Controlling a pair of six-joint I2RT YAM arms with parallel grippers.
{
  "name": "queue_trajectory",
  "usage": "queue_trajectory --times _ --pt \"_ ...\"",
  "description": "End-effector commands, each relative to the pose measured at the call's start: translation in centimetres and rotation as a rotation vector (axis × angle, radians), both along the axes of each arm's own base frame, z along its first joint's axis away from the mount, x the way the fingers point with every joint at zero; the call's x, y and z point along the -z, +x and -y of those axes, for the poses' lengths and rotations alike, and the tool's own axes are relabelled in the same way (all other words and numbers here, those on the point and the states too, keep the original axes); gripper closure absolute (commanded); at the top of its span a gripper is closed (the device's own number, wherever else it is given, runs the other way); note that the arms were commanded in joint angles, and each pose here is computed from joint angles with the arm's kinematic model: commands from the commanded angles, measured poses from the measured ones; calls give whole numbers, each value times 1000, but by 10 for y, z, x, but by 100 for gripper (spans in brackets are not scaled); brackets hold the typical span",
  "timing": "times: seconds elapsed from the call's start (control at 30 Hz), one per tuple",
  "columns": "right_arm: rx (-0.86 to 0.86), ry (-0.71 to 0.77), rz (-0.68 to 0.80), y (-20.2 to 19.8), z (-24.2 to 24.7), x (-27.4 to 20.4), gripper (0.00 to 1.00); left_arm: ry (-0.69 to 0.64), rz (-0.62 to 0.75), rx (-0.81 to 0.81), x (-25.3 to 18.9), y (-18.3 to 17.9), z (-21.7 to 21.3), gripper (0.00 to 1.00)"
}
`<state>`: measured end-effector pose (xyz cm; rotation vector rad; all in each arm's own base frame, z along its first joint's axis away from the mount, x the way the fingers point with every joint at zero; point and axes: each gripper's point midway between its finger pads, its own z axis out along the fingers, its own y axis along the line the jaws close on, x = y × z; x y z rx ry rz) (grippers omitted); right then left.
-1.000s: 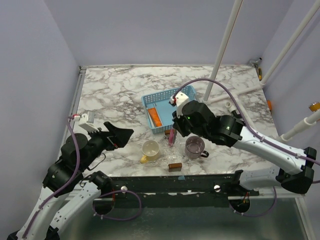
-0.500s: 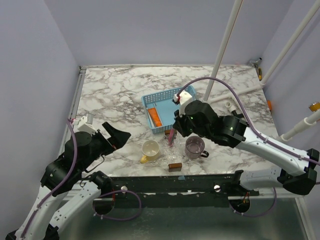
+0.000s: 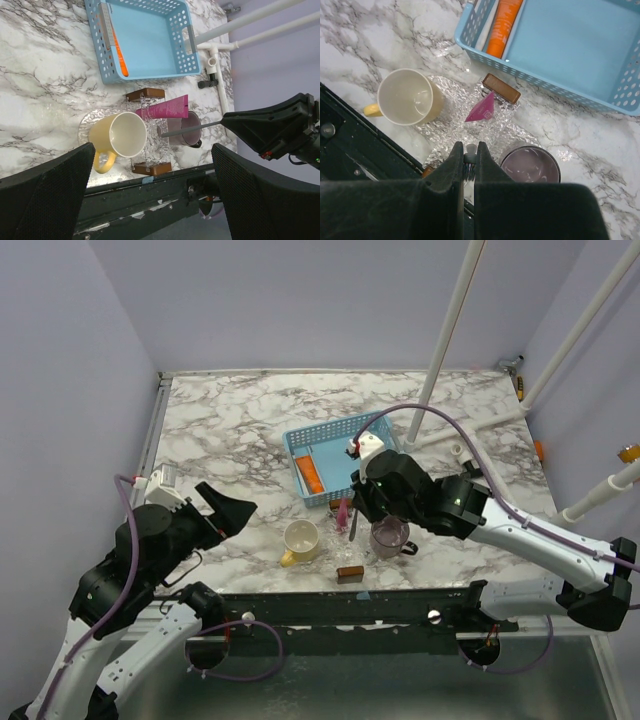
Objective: Prepare toiletry sets of a toothbrush and toothpaste on the tray
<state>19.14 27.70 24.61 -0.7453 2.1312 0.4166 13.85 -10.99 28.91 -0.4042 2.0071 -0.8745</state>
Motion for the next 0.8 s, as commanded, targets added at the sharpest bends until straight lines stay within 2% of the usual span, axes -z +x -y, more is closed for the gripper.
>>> queue_trajectory --times 0.0,0.77 --pt "40 -13 5 1 9 8 99 15 19 -15 -6 4 -2 1" --pt "30 9 -3 7 -10 30 99 2 -1 -61 3 2 -10 1"
